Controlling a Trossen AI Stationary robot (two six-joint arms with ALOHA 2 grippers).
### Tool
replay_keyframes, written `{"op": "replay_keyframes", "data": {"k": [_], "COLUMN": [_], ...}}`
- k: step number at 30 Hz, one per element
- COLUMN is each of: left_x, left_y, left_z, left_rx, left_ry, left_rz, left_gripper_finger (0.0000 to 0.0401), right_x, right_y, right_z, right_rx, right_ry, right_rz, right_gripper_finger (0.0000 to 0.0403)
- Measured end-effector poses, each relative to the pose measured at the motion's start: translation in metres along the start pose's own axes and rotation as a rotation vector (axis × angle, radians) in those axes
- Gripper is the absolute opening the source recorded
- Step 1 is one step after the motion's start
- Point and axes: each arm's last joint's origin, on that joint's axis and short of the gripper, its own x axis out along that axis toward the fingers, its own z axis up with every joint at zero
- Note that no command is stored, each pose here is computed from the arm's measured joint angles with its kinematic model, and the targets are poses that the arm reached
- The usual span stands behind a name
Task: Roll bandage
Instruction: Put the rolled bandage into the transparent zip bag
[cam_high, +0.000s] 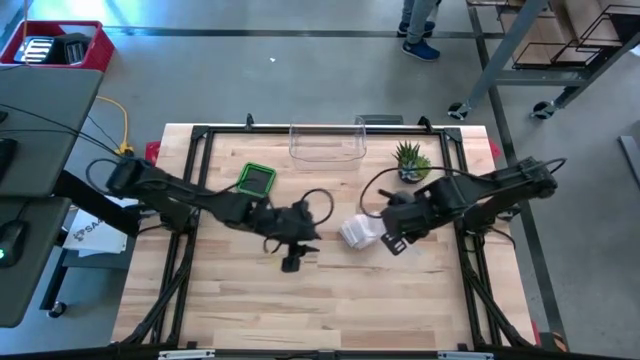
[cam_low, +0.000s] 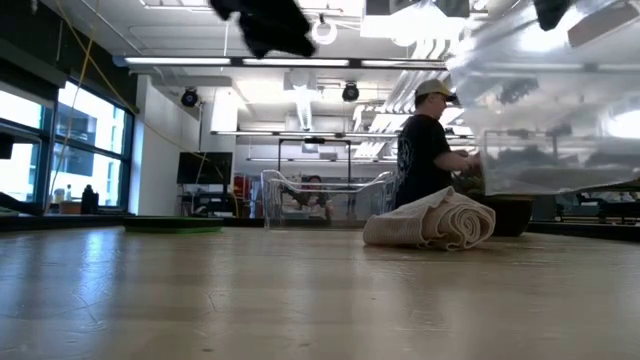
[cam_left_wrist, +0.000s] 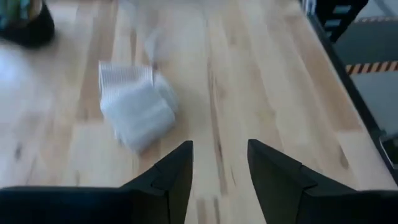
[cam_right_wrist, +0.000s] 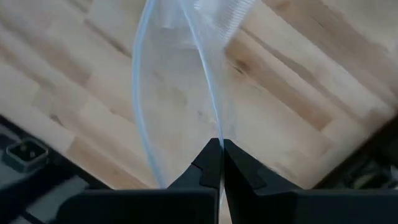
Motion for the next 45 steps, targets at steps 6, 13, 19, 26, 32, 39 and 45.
{"op": "replay_keyframes", "data": {"k": [6,13,19,26,32,39,45], "left_x": [0.042,0.076,0.107,0.149,0.157,0.156,0.163], "left_y": [0.031,0.037,0.044,0.062,0.075,0.093,0.095], "left_z": [0.015,0.031,0.037,0.049,0.042,0.040,0.032], "left_rx": [-0.101,0.251,0.543,0.686,0.806,0.859,0.942], "left_ry": [-0.002,0.012,0.168,0.273,0.355,0.341,0.339], "left_rz": [-0.020,-0.022,-0.047,0.046,-0.041,-0.104,-0.185], "left_gripper_finger": [0.0181,0.0228,0.0241,0.0241,0.0241,0.0241,0.0241], "right_x": [-0.003,-0.011,-0.018,-0.026,-0.028,-0.027,-0.027], "right_y": [-0.029,-0.059,-0.075,-0.087,-0.090,-0.091,-0.092], "right_z": [-0.021,-0.031,-0.034,-0.037,-0.037,-0.033,-0.028], "right_rx": [0.143,0.132,0.037,0.020,0.043,0.068,0.084], "right_ry": [-0.028,-0.087,-0.151,-0.183,-0.201,-0.213,-0.232], "right_rz": [0.014,0.069,0.133,0.185,0.189,0.182,0.178], "right_gripper_finger": [0.0000,0.0000,0.0000,0.0000,0.0000,0.0000,0.0000]}}
